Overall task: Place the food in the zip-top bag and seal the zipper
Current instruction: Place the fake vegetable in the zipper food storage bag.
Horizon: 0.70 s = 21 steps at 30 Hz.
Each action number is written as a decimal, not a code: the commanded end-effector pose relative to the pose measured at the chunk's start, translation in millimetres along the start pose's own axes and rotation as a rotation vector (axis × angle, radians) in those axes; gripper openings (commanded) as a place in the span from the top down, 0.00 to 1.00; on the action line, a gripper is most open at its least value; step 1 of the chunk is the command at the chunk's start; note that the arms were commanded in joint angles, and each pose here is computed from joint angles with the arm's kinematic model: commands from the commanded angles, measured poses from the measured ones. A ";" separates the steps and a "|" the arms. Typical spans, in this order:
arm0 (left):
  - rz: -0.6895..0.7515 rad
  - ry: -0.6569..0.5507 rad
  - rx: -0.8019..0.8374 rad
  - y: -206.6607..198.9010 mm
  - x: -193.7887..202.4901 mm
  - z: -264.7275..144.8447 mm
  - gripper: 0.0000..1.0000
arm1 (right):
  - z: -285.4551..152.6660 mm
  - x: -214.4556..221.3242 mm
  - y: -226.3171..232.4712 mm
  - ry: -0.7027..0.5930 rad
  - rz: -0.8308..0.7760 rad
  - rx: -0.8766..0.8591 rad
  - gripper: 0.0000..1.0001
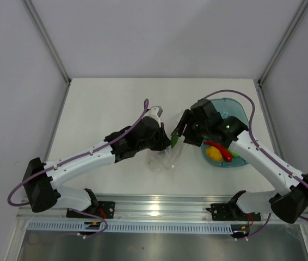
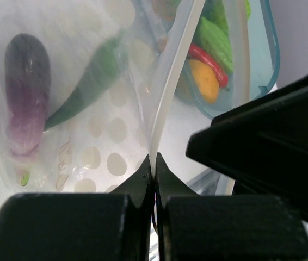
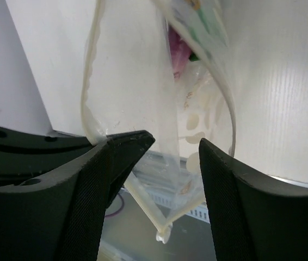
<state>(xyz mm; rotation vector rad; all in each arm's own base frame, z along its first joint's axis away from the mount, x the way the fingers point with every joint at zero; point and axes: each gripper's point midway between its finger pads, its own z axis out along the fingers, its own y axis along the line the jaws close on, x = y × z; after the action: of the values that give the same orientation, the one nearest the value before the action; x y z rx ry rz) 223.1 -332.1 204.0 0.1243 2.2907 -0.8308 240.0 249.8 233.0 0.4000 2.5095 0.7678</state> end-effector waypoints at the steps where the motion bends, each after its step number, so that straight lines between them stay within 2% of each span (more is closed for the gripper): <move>1: 0.005 -0.030 0.054 -22.3 -18.4 -10.5 0.99 | -41.2 -21.7 18.2 -0.116 -0.095 -0.050 0.34; 5: 0.027 0.025 0.075 -30.9 -16.5 -3.4 0.99 | -91.0 -55.8 18.6 -0.281 -0.149 -0.060 0.34; 8: 0.041 0.052 0.094 -34.3 -21.3 -4.7 0.99 | -118.8 -70.3 13.3 -0.316 -0.150 -0.072 0.35; 10: 0.040 0.026 0.110 -36.9 -29.7 -23.2 0.99 | -136.0 -81.5 6.8 -0.349 -0.138 -0.064 0.35; 12: 0.016 -0.067 0.152 -40.5 -44.4 -49.4 0.99 | -148.7 -87.2 0.4 -0.376 -0.143 -0.060 0.35; 14: 0.005 -0.114 0.163 -38.7 -54.0 -53.0 0.99 | -150.2 -90.4 -5.4 -0.378 -0.153 -0.040 0.35; 15: 0.020 -0.097 0.146 -35.8 -52.6 -45.2 0.99 | -146.3 -93.0 -18.3 -0.369 -0.165 0.010 0.35; 18: 0.038 -0.006 0.093 -25.0 -38.7 -28.5 1.00 | -126.0 -96.1 -60.1 -0.324 -0.184 0.184 0.13; 19: 0.039 0.012 0.088 -21.0 -31.4 -20.1 0.99 | -115.6 -93.9 -79.8 -0.304 -0.184 0.252 0.03; 21: 0.025 0.036 0.097 -15.7 -18.3 -13.6 1.00 | -108.3 -95.9 -100.5 -0.301 -0.165 0.292 0.00</move>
<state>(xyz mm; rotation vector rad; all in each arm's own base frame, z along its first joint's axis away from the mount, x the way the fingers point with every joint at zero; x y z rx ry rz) 228.5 -330.7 261.4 0.1660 2.2112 -0.9432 252.6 109.3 334.8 0.3840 2.1986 0.4460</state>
